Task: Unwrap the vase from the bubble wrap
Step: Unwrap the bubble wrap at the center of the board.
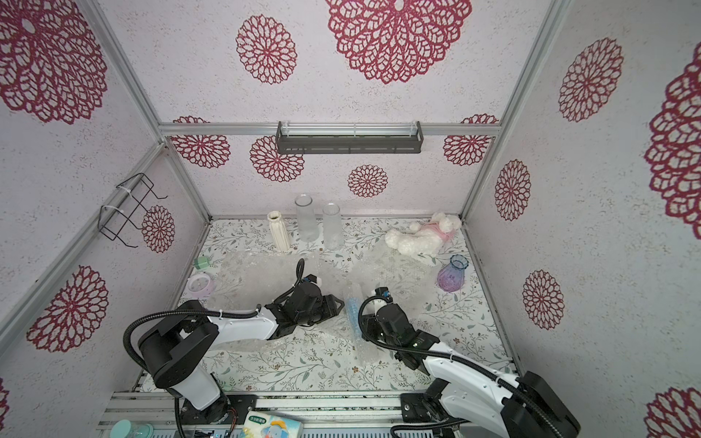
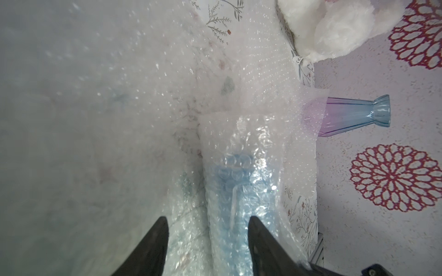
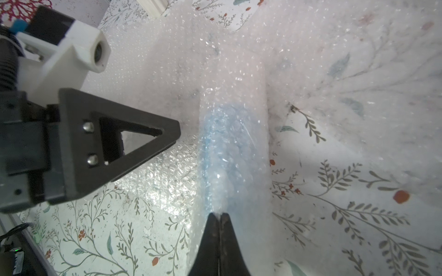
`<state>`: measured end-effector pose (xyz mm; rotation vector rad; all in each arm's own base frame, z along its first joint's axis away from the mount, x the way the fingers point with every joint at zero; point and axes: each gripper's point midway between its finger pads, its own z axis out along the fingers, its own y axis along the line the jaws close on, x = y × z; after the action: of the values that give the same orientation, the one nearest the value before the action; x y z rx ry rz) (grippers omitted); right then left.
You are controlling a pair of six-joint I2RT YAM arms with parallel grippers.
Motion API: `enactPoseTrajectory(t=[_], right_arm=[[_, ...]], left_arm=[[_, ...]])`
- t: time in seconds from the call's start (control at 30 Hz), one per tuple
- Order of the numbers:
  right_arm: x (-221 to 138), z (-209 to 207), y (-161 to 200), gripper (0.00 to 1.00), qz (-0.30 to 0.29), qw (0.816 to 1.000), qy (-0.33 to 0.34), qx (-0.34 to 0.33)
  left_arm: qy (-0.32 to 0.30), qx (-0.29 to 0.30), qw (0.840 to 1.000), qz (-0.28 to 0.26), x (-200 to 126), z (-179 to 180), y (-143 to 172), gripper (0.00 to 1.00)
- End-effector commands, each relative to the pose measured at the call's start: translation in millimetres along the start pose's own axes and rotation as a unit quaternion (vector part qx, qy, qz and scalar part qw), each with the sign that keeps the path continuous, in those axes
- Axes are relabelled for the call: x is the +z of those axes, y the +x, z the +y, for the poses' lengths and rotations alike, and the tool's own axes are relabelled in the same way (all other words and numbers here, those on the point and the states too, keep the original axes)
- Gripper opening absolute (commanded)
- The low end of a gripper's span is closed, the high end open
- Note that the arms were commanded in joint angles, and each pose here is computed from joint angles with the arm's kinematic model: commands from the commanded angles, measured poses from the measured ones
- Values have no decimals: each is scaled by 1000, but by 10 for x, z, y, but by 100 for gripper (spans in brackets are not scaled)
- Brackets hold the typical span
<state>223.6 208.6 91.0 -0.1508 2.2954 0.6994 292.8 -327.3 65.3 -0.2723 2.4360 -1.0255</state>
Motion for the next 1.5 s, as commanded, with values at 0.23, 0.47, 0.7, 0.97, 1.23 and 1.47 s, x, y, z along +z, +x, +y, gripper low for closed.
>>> enactPoseTrajectory(t=[0.23, 0.47, 0.7, 0.97, 1.23, 1.47], right_arm=[[-7, 27, -101, 0, -21, 1000, -3, 6], [-7, 23, -106, 0, -23, 1000, -2, 6], [-7, -7, -78, 0, -20, 1000, 3, 6], [8, -21, -76, 0, -21, 1000, 6, -4], [18, 49, -117, 0, -25, 999, -7, -19], [-89, 91, -242, 30, -46, 998, -9, -39]], left_arm=[[70, -13, 997, 1, 124, -257, -8, 48], [77, -18, 997, 3, 96, -321, 21, 27], [91, -13, 996, 4, 55, -478, 24, 0], [99, 2, 995, -6, -152, -655, -51, 0], [109, 17, 994, -6, -220, -837, -114, 0], [94, 35, 995, 2, -190, -915, -160, 0]])
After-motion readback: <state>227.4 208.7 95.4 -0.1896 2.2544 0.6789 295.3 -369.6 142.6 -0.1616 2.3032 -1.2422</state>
